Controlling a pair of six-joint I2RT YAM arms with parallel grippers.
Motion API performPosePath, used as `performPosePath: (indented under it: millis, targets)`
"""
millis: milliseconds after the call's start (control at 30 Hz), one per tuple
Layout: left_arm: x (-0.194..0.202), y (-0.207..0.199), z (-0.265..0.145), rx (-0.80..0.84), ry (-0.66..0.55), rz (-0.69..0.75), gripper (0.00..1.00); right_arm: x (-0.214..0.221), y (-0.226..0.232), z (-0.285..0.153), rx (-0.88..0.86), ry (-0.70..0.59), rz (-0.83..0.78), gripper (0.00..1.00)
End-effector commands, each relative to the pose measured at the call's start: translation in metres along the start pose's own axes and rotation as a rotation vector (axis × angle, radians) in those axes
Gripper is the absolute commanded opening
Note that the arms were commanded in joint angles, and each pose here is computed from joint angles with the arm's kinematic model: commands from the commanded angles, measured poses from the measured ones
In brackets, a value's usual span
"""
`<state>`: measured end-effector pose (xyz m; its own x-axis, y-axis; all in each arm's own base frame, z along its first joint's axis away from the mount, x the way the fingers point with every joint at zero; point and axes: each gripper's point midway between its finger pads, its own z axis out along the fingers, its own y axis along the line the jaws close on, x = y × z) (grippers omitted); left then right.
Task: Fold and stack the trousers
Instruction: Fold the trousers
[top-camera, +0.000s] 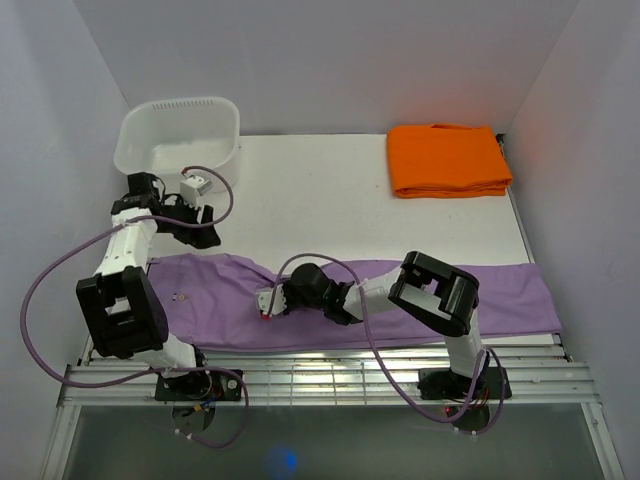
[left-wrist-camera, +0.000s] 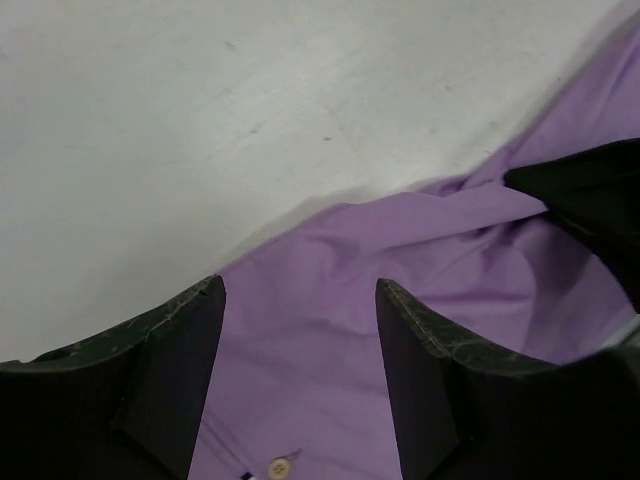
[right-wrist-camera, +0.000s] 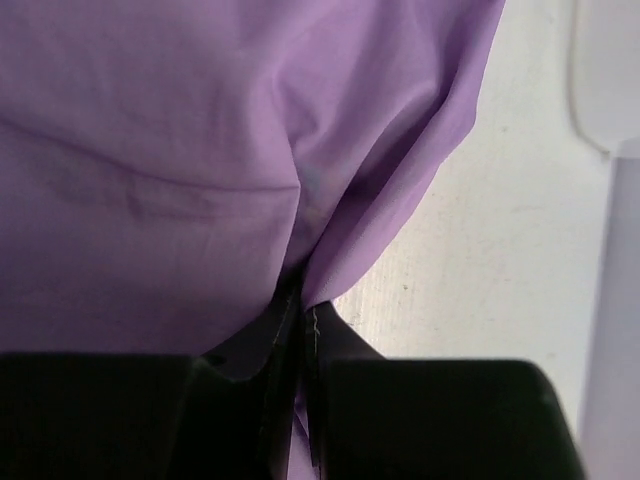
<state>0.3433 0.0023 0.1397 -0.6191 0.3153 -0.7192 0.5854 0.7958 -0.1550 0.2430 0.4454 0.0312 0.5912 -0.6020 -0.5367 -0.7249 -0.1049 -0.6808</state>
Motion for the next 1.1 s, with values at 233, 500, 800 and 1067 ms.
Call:
performPosePath:
  millis: [233, 500, 800, 1067]
  targets:
    - [0.003, -0.086, 0.03, 0.093, 0.236, 0.023, 0.8, -0.012, -0.004, -0.015, 0.224, 0.018, -0.438, 0.08]
    - [0.004, -0.087, 0.063, -0.029, 0.352, 0.092, 0.84, -0.013, 0.013, -0.014, 0.237, 0.021, -0.548, 0.08]
    - [0.034, -0.096, 0.09, -0.037, 0.523, 0.1, 0.71, -0.01, 0.014, -0.017, 0.298, 0.036, -0.659, 0.08]
    - [0.069, -0.106, 0.087, 0.01, 0.626, 0.048, 0.43, -0.01, 0.015, -0.017, 0.337, 0.051, -0.71, 0.08]
